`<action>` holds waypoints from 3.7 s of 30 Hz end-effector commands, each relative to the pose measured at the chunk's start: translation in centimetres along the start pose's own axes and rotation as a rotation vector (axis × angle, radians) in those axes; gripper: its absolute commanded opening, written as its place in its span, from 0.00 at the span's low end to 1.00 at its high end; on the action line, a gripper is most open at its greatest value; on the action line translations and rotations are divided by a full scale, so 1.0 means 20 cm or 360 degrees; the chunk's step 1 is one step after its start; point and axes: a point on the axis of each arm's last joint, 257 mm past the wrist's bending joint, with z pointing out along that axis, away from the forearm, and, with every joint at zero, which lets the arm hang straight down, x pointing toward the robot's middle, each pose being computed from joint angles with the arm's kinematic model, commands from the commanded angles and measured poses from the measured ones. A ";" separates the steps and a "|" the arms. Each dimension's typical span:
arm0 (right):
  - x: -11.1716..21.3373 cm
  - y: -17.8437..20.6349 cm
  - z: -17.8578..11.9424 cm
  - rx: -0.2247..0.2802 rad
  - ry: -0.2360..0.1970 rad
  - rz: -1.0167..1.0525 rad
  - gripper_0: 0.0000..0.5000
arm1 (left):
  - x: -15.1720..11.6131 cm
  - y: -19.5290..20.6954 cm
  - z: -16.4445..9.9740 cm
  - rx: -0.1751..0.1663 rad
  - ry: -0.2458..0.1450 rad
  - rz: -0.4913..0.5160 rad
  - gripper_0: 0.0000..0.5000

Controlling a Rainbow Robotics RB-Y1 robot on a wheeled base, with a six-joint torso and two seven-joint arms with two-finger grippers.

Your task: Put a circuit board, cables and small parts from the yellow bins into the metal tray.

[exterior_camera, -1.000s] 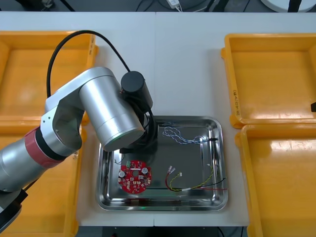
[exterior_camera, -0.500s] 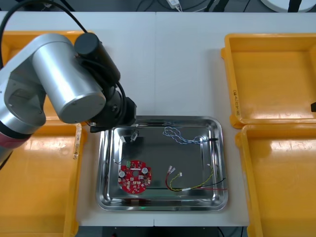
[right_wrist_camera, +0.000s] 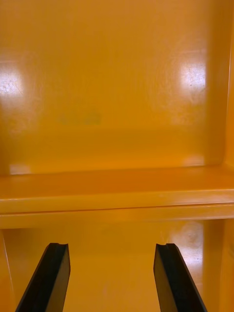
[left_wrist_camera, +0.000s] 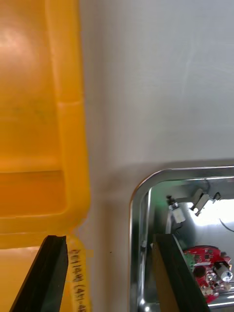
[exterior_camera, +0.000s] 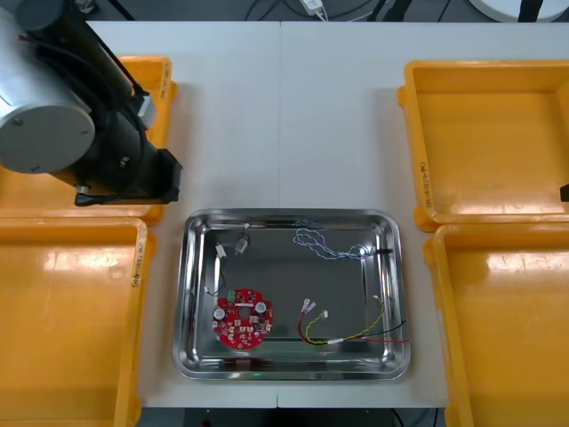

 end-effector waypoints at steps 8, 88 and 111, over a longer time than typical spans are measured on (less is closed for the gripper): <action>-0.04 -0.01 -0.05 0.0005 -0.0056 -0.0061 1.00 | -0.08 0.44 -0.23 -0.0179 -0.0073 0.0122 1.00; -0.04 -0.01 -0.05 0.0005 -0.0056 -0.0061 1.00 | 0.13 0.98 -0.16 -0.0170 0.0005 0.0089 1.00; -0.04 -0.01 -0.05 0.0005 -0.0056 -0.0061 1.00 | 0.13 0.98 -0.16 -0.0170 0.0005 0.0089 1.00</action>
